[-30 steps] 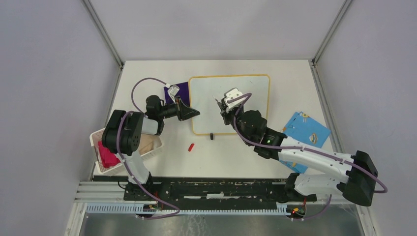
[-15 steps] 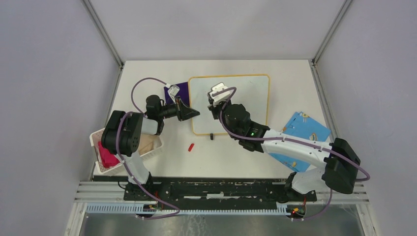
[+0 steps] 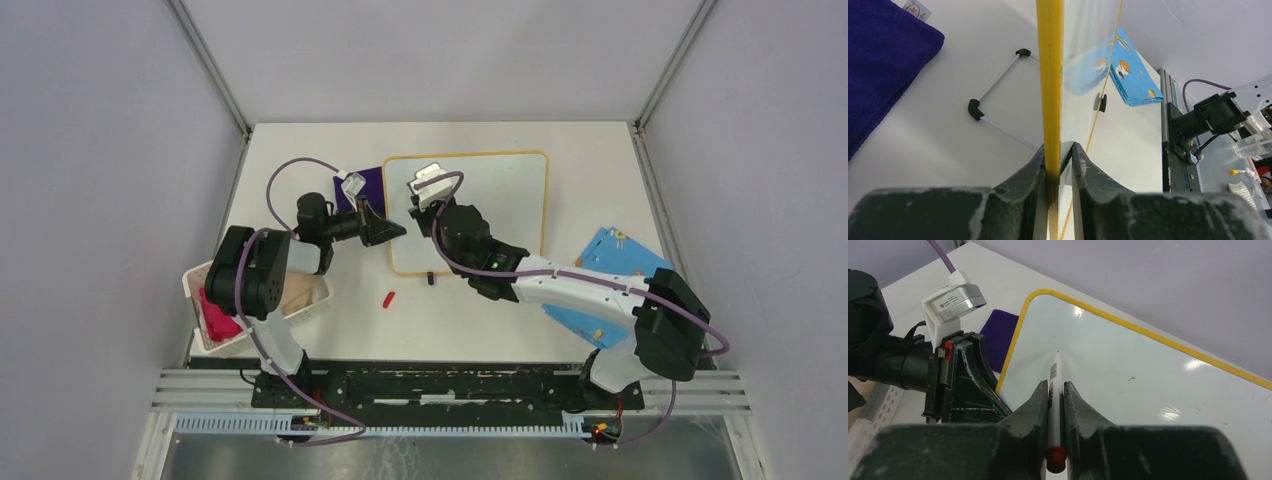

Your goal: Write a sentence on the whiteboard

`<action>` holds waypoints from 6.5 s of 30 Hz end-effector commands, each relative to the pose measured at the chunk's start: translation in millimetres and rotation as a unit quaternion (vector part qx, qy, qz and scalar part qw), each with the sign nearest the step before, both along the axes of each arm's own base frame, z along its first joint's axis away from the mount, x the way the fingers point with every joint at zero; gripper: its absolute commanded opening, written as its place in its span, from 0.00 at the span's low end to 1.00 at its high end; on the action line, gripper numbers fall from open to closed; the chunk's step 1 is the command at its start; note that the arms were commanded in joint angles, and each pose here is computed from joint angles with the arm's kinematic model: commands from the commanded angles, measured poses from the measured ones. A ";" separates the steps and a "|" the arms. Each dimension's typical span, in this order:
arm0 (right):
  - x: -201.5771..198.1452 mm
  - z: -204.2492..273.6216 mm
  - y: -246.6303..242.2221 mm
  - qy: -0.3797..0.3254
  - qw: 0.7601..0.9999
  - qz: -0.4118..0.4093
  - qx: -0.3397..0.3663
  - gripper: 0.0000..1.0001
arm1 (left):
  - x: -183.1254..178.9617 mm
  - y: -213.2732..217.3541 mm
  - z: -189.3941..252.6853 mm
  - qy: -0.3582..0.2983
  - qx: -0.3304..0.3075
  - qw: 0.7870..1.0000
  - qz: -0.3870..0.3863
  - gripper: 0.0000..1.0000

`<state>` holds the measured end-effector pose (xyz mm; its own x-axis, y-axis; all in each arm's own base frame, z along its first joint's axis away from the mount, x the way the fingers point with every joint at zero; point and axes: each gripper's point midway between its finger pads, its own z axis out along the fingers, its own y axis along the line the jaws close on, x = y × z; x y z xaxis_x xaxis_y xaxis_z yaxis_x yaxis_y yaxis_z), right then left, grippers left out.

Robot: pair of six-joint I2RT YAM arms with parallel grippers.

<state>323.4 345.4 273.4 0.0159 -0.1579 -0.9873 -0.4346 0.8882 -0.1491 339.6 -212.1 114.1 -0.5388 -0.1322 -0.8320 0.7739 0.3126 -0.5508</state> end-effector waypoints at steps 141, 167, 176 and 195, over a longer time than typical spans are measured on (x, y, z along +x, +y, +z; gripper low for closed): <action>9.4 -12.9 -36.6 0.033 0.998 0.005 0.052 0.00 | 9.3 7.1 -4.9 -0.023 0.046 0.998 0.025 0.02; 5.3 -36.7 -66.7 0.048 0.998 -0.022 0.041 0.00 | 9.2 7.4 -5.6 -0.022 0.048 0.998 0.026 0.02; 11.9 -20.3 -66.5 0.036 0.998 -0.024 0.051 0.00 | 9.1 7.5 -6.5 -0.021 0.049 0.998 0.026 0.02; 15.4 -10.8 -45.5 0.036 0.998 0.009 0.060 0.00 | 8.4 6.5 -7.0 -0.021 0.049 0.998 0.025 0.02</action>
